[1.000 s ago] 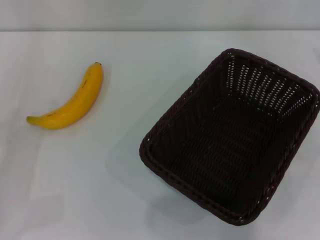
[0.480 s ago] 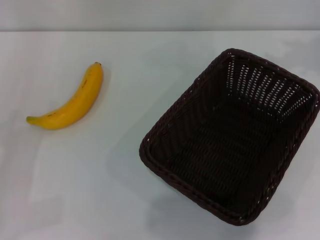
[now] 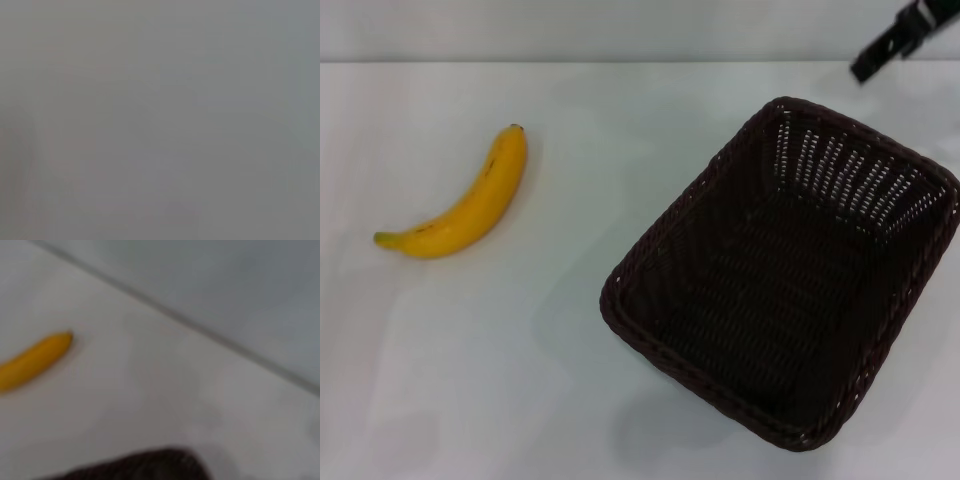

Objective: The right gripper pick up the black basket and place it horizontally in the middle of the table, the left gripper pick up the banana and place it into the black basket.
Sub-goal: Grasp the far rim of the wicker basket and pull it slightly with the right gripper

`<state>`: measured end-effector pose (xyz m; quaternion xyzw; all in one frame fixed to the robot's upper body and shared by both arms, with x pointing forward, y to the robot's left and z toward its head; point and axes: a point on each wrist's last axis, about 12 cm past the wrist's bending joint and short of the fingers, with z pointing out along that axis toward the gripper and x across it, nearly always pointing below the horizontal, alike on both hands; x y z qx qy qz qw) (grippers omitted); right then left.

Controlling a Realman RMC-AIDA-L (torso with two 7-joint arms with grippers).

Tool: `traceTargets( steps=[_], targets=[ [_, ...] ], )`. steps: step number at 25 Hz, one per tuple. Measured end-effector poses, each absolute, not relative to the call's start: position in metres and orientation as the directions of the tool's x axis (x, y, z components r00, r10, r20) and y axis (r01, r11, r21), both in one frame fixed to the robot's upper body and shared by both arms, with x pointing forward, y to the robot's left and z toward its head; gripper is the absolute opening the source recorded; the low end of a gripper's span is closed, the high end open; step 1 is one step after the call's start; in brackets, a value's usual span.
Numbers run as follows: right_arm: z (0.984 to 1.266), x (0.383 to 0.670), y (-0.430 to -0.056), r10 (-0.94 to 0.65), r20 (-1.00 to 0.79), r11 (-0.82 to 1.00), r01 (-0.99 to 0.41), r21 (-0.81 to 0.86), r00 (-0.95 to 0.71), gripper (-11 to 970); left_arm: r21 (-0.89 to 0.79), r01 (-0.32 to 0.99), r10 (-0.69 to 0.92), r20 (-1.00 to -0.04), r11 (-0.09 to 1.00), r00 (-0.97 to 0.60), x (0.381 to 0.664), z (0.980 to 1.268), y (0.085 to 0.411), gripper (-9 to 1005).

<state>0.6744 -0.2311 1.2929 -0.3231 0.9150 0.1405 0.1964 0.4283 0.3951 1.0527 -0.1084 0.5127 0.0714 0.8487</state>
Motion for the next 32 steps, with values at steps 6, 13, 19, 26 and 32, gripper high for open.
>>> traceTargets(
  steps=[6,13,19,26,32],
  targets=[
    [1.275,0.680,-0.208,-0.611,-0.333,0.736,-0.670,0.098,-0.719,704,-0.110,-0.225,0.008,-0.884,0.968,0.467,0.427,1.053,0.395,882],
    [1.259,0.678,-0.197,-0.623,-0.276,0.746,-0.662,0.071,-0.732,682,-0.108,-0.226,0.011,-0.884,0.968,0.467,0.427,1.053,0.396,882],
    [1.237,0.675,-0.187,-0.622,-0.249,0.759,-0.650,0.044,-0.743,664,-0.110,-0.230,0.008,-0.889,0.967,0.458,0.426,1.052,0.396,882],
    [1.222,0.674,-0.177,-0.640,-0.215,0.761,-0.648,-0.037,-0.738,642,-0.112,-0.230,0.005,-0.890,0.967,0.455,0.428,1.051,0.395,882],
    [1.207,0.674,-0.163,-0.679,-0.161,0.731,-0.681,-0.049,-0.717,624,-0.124,-0.222,-0.012,-0.893,0.967,0.450,0.431,1.050,0.392,882]
  ],
)
